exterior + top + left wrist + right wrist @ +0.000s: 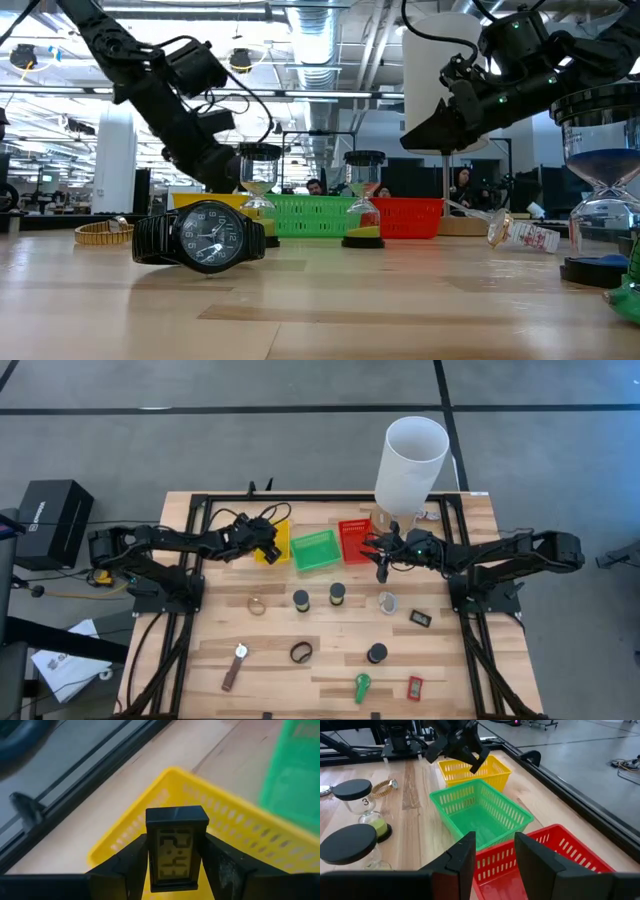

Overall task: Pick & Place Office items
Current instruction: Put the bottom black digital clock into the yellow basket

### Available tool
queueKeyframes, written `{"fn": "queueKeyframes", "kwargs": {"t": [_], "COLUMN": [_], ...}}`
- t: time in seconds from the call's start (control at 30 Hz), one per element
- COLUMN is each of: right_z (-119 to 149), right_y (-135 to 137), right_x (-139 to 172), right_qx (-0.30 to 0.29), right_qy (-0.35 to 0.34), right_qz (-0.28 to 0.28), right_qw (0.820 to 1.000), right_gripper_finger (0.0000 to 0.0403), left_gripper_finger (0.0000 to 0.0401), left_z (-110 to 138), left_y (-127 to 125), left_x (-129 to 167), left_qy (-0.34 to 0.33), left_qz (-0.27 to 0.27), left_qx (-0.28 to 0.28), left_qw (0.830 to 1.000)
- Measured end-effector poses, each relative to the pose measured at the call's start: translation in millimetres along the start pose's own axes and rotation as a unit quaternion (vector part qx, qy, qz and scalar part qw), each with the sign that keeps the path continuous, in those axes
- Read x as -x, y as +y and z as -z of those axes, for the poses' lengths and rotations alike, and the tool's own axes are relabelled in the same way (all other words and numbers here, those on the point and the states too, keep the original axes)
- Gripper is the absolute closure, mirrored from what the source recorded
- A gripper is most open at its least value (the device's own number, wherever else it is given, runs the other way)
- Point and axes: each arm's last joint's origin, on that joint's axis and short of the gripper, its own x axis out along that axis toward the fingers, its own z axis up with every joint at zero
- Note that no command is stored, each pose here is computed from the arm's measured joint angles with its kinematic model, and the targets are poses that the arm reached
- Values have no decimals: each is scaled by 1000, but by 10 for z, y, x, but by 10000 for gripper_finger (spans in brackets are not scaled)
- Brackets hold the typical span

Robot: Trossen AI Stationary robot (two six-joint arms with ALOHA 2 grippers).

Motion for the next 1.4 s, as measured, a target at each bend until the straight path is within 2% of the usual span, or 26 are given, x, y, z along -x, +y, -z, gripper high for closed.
{"fn": "queueKeyframes", "kwargs": {"t": [0.27, 0.43, 0.53, 0.73, 1.1, 1.4], "right_z": [-1, -1, -1, -1, 8, 8], "right_y": [3, 3, 4, 2, -10, -66], "right_x": [0, 0, 0, 0, -1, -4], "right_qx": [0, 0, 0, 0, -5, 9], "right_qy": [0, 0, 0, -1, 4, 4], "right_qz": [-1, -1, -1, 0, 2, 14], "right_qw": [1000, 1000, 1000, 1000, 1000, 1000], "right_gripper_finger": [276, 276, 276, 276, 276, 276], "left_gripper_finger": [229, 229, 229, 229, 229, 229], "left_z": [-65, -92, -96, -85, 41, 48], "left_y": [124, 155, 154, 144, 83, 86], "left_x": [-64, -82, -85, -100, -266, -285], "left_qy": [-35, -45, -46, -42, -2, -1], "left_qz": [-6, 16, 28, 30, 30, 27], "left_qx": [40, -6, -12, -19, -80, -81], "left_qw": [999, 999, 998, 998, 996, 996]}}
